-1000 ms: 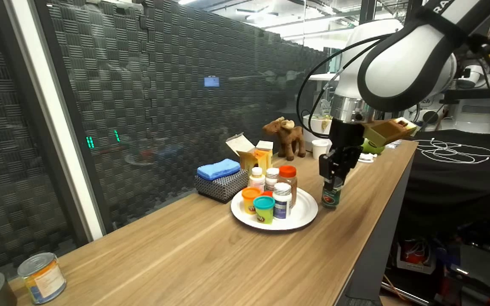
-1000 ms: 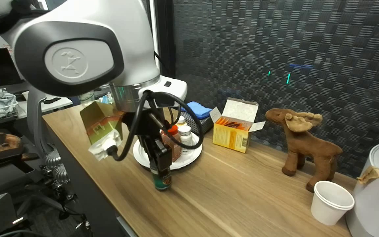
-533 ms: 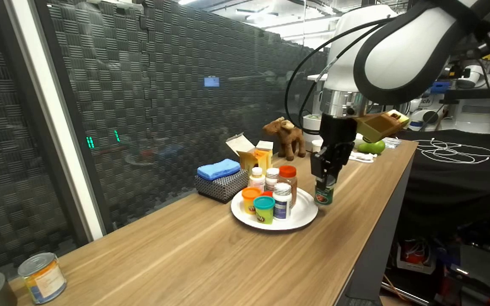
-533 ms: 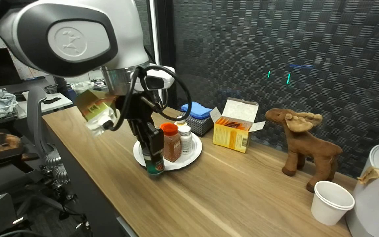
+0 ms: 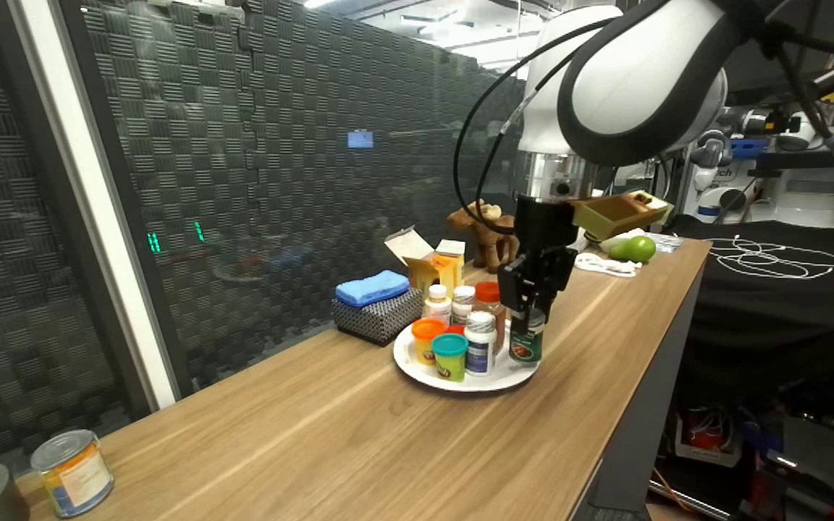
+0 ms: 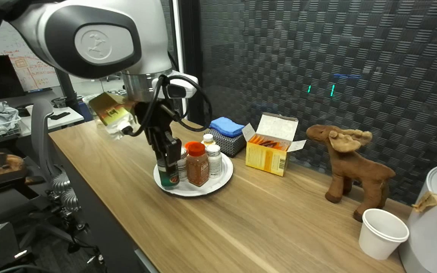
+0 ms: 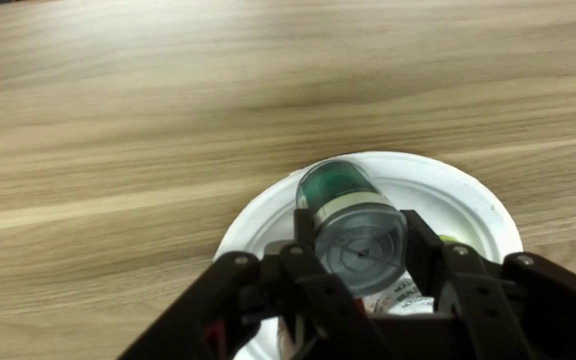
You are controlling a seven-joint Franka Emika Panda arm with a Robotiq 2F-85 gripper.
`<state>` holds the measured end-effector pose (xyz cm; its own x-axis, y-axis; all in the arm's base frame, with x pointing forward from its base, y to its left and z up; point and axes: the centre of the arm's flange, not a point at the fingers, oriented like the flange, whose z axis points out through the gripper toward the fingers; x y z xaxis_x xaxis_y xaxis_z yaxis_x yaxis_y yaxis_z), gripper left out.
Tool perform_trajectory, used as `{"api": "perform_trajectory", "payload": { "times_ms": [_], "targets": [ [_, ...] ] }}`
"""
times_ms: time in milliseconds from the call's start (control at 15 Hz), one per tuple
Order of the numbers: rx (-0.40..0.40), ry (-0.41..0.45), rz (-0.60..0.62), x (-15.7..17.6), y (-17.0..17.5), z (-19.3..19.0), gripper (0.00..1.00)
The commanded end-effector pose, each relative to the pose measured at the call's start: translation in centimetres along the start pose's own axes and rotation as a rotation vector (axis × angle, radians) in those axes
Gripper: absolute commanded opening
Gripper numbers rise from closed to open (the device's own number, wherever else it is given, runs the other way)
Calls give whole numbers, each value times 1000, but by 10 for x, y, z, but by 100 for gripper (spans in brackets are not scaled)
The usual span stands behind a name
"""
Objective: Put the objects surrounding the white plate on to the plate.
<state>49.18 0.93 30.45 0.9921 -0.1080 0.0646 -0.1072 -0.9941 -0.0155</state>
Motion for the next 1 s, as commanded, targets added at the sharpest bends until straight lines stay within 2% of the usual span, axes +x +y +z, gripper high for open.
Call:
{"api": "perform_trajectory", "payload": {
  "times_ms": [0,933],
  "targets": [
    [57,-12,11,21,-13,1,22],
    [53,59,42,35,7,17,22]
  ]
}}
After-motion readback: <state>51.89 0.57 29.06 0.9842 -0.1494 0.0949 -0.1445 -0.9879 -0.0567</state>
